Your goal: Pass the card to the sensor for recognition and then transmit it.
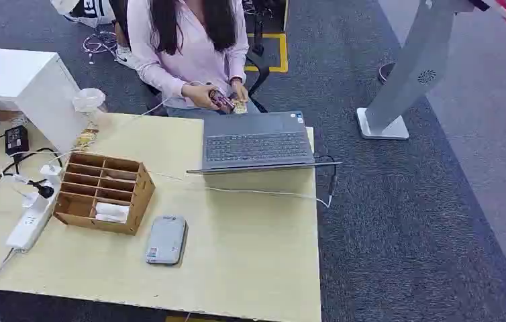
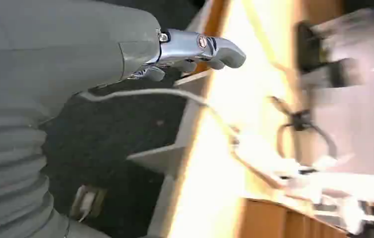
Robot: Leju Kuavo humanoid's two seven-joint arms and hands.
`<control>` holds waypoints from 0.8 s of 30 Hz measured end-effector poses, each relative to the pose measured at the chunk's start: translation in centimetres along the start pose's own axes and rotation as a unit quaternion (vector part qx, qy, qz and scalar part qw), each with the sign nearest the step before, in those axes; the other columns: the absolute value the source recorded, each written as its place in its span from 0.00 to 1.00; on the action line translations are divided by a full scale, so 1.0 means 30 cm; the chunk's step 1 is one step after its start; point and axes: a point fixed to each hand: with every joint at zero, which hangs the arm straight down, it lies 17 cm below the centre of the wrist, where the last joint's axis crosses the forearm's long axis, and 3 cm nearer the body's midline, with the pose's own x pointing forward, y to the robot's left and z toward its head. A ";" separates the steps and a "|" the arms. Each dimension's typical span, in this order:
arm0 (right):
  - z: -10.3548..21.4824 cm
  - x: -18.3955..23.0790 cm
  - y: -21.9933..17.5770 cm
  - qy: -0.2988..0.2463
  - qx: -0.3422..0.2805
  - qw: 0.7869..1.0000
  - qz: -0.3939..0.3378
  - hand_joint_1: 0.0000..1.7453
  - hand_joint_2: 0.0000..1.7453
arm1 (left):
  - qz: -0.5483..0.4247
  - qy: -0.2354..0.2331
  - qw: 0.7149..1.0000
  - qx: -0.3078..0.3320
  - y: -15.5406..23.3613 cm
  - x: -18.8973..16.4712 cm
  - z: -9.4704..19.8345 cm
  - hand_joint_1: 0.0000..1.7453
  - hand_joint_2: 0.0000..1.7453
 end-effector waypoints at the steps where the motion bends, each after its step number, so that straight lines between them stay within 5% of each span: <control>1: 0.001 0.002 0.003 -0.002 0.001 1.000 0.005 0.00 0.00 | -0.011 -0.006 1.000 -0.002 -0.007 0.012 -0.017 0.00 1.00; 12: 0.006 0.027 0.027 -0.025 0.011 0.998 0.062 0.00 0.00 | -0.140 -0.082 0.987 -0.009 -0.112 0.152 -0.224 0.00 1.00; 24: 0.012 0.049 0.049 -0.042 0.021 0.994 0.097 0.00 0.00 | -0.247 -0.103 0.963 -0.020 -0.273 0.191 -0.483 0.00 1.00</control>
